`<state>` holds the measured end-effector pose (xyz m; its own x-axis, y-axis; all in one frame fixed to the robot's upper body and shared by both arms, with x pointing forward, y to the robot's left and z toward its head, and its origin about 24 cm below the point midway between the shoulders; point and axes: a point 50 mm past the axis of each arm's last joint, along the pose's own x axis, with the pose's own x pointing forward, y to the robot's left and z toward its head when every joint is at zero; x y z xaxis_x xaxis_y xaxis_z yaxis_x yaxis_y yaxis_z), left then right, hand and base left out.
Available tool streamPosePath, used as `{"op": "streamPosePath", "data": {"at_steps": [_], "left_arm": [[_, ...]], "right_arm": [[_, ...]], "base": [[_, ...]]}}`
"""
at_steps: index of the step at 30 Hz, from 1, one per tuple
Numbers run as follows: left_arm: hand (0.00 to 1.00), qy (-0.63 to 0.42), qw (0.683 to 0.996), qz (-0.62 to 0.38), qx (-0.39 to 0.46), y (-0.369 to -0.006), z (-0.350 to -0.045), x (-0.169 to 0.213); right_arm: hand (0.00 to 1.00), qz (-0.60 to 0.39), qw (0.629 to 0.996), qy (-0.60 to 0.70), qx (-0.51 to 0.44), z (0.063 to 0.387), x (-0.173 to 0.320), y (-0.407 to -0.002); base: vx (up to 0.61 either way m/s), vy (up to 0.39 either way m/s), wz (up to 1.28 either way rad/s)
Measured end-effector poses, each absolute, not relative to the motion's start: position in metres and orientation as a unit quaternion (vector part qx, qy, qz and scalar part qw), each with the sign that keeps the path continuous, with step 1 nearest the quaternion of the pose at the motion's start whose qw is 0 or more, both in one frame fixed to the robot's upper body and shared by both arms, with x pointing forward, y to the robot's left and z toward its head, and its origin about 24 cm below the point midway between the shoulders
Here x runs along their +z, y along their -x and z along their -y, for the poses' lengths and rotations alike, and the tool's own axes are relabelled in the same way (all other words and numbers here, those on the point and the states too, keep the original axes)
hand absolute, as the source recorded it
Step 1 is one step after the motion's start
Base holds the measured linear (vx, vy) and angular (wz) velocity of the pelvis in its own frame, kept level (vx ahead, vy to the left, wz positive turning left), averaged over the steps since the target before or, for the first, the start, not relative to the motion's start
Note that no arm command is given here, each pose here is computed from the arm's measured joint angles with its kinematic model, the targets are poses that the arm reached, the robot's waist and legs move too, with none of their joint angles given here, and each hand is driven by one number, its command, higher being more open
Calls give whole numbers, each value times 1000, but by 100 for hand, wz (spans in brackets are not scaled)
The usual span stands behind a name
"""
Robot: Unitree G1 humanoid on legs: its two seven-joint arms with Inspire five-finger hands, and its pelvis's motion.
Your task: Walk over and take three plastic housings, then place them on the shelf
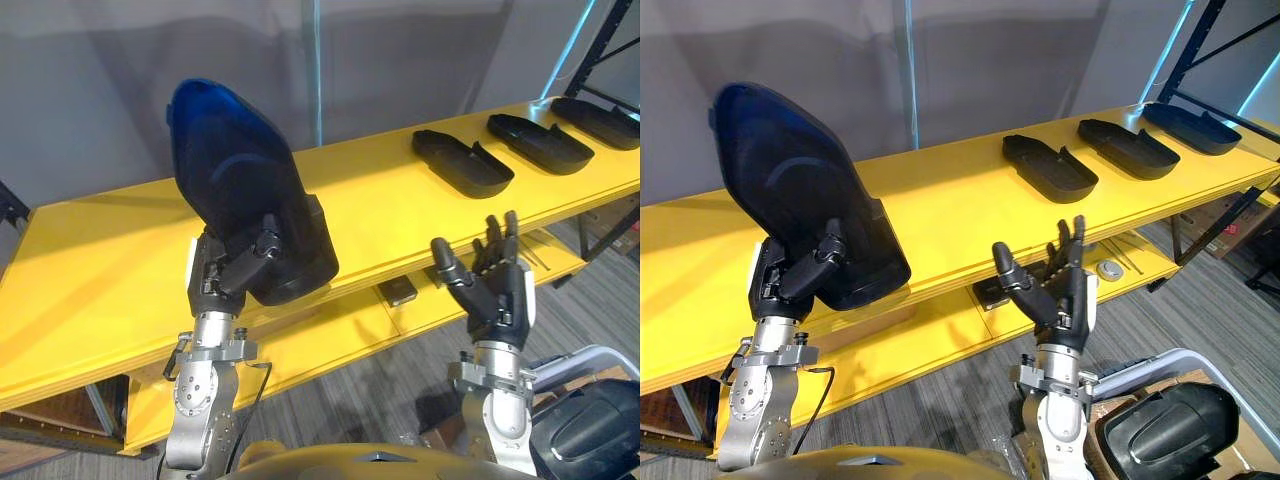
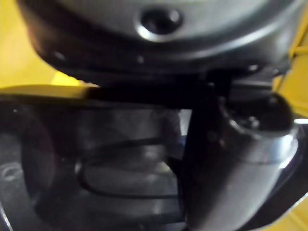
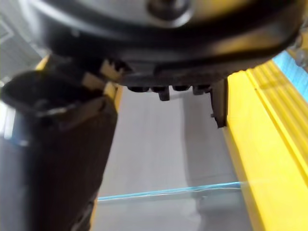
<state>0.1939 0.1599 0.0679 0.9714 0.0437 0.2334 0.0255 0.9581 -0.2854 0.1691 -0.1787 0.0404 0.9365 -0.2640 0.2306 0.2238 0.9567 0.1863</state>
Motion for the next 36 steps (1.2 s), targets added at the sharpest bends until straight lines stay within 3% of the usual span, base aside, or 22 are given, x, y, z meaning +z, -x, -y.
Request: {"op": "streamPosePath", "data": {"at_steps": [9, 15, 23, 36], "left_arm": [[0, 94, 986, 112, -74, -231, -150, 87], [0, 94, 989, 117, 2, -274, -182, 103], [0, 83, 989, 105, 58, -305, -212, 121], [0, 130, 986, 99, 39, -351, -214, 162]], "right_arm": [[100, 16, 989, -29, -146, 188, 4, -155], [100, -165, 982, 5, -91, 206, -52, -113], [100, -325, 945, -17, 20, 182, -103, -89], [100, -320, 946, -42, 13, 177, -108, -116]], "base": [[25, -24, -12], [-11, -13, -20], [-14, -28, 2], [-25, 18, 1]]}}
